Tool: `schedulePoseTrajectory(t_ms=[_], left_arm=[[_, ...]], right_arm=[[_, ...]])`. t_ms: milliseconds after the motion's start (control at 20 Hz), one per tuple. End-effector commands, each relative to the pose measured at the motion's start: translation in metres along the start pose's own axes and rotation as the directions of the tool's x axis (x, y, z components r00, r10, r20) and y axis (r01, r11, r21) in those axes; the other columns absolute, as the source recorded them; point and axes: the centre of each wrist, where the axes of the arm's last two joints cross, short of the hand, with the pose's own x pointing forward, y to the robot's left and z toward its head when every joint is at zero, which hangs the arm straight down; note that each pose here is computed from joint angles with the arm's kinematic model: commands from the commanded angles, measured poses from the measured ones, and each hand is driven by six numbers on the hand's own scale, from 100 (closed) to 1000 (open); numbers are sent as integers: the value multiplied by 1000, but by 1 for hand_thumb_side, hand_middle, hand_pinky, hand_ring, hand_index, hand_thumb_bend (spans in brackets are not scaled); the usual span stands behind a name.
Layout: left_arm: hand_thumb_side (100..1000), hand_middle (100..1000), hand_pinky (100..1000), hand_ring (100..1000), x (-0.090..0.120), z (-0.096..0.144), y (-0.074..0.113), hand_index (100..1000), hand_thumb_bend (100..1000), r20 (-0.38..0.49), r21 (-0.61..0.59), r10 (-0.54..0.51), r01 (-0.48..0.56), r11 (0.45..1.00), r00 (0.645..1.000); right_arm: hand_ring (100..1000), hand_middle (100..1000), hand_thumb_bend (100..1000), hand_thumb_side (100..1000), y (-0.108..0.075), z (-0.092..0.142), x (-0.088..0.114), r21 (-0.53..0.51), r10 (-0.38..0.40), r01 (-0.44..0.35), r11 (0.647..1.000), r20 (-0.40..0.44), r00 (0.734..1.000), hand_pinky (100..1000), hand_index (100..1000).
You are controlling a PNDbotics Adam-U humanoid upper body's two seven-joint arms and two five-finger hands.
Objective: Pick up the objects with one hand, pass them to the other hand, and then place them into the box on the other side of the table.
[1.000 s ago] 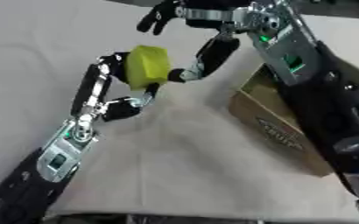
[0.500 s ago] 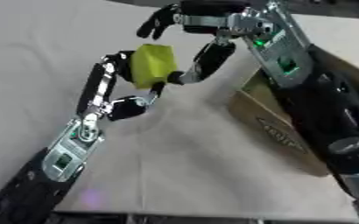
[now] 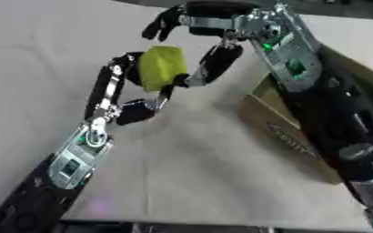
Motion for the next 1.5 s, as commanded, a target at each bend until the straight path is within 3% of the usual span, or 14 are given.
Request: schedulePoseTrajectory(t_ms=[50, 550, 1500], left_arm=[[175, 318, 524, 482, 11, -6, -1, 435, 100, 26, 14, 20, -20, 1000, 999], [161, 316, 520, 481, 16, -7, -1, 441, 100, 8, 21, 82, -82, 996, 997], [156, 318, 522, 482, 37, -8, 1, 443, 100, 39, -32, 130, -129, 991, 991]], right_arm=[[846, 848, 381, 100, -7, 2, 1, -12, 23, -23, 1000, -9, 1000, 1000, 915], [847, 848, 404, 100, -4, 3, -1, 15, 25, -25, 1000, -8, 1000, 1000, 914], [835, 826, 329, 100, -1, 3, -6, -21, 8, -9, 1000, -39, 999, 1000, 902]])
